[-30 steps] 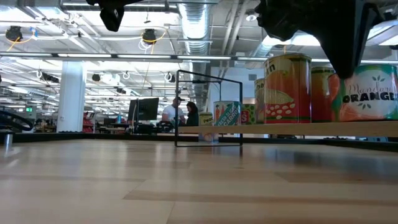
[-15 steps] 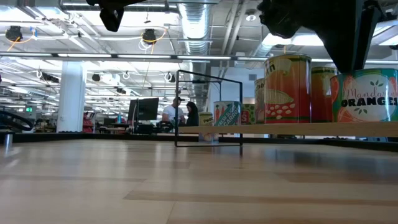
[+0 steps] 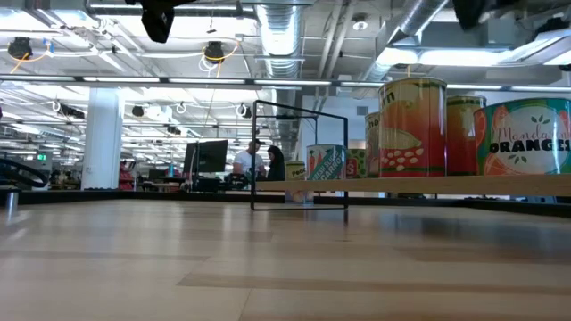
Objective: Pick and place cans onto a shelf
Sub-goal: Put the canned peaches on the shelf
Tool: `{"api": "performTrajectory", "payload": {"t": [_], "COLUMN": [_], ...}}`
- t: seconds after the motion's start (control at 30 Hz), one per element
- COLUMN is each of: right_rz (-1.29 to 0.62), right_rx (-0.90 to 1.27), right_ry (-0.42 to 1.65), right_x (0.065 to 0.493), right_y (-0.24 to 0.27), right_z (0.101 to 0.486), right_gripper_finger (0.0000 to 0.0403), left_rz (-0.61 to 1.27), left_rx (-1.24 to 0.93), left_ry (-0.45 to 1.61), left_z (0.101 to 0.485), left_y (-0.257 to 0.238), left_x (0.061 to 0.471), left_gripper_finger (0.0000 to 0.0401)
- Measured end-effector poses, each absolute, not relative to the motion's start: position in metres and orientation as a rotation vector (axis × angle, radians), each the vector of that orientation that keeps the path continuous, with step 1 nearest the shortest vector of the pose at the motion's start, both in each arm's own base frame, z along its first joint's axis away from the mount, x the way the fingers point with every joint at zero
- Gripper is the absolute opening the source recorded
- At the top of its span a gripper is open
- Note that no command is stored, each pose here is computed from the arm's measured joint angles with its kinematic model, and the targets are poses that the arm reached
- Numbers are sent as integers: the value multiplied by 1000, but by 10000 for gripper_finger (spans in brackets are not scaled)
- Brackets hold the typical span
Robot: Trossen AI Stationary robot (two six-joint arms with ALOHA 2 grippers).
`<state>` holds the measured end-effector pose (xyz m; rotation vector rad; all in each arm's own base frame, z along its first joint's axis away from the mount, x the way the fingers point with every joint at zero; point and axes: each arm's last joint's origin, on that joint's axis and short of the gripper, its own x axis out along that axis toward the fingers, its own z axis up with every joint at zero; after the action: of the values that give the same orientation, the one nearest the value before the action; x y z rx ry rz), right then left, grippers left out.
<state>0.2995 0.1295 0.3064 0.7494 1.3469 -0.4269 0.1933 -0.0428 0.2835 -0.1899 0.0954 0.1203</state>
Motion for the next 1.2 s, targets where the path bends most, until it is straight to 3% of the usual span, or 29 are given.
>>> {"api": "performTrajectory", "payload": {"t": [0.13,0.5,0.83,1.2], "right_rz": [-322,-172,-91,-101], "right_rx": [748,431,378,307], "right_ry": [1229,795,432,327], "right_x": [290,273,228,197], "right_y": [122,71,-28,-90], "right_z": [332,387,368,346], "right_gripper_finger": [14,4,3,2], "left_rz": [121,102,299,418], "left_rx": [-182,-270,-320,-341], "left_ry": [72,35,30,144], "left_z": [288,281,285,295], "left_y": [-41,-14,40,115], "left_x": [188,180,187,212], "left_gripper_finger": [0,0,0,0]}}
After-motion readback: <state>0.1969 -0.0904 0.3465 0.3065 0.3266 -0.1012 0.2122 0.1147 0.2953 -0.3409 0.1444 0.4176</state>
